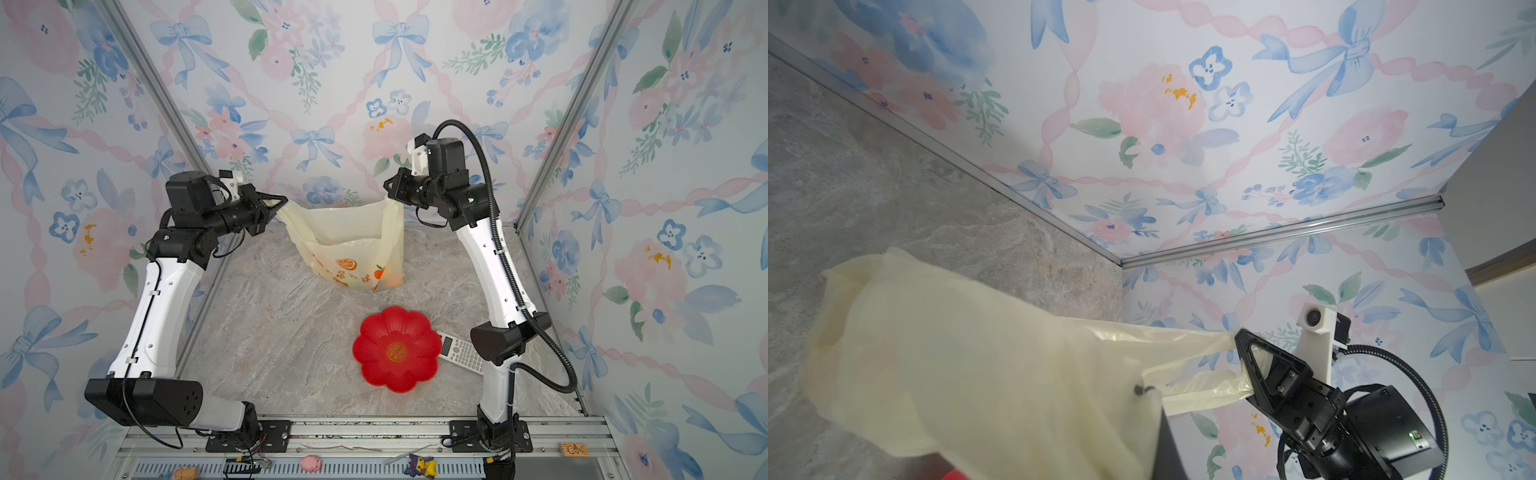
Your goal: Place the fruits into the plastic bag
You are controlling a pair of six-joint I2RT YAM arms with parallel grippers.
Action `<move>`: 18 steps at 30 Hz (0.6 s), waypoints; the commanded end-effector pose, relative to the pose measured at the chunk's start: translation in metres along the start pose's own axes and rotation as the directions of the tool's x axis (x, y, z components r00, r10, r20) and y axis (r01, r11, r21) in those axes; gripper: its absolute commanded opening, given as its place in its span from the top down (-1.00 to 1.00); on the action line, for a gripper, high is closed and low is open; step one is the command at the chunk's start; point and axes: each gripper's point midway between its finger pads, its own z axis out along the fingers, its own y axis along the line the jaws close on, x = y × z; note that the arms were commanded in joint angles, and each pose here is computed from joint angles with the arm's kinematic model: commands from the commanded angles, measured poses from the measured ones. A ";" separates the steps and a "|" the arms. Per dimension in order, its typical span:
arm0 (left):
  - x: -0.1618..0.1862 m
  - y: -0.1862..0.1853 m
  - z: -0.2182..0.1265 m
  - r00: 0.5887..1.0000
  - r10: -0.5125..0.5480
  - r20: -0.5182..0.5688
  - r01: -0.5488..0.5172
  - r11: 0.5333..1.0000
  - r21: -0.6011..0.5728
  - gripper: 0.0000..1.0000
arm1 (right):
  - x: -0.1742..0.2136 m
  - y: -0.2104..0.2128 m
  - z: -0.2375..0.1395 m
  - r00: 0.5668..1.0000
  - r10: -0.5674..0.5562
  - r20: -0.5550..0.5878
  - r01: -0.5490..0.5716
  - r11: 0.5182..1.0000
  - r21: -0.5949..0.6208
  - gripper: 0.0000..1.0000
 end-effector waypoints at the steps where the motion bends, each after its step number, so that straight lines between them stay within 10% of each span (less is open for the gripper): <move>1: 0.003 -0.013 0.007 0.998 0.061 0.000 -0.061 0.998 0.017 1.00 | -0.025 0.002 -0.033 0.994 -0.041 0.105 0.040 0.999 0.009 1.00; 18: 0.059 -0.032 0.066 0.981 0.135 -0.140 -0.130 0.991 0.044 1.00 | -0.011 -0.024 -0.021 0.999 0.008 0.034 -0.008 1.000 0.012 1.00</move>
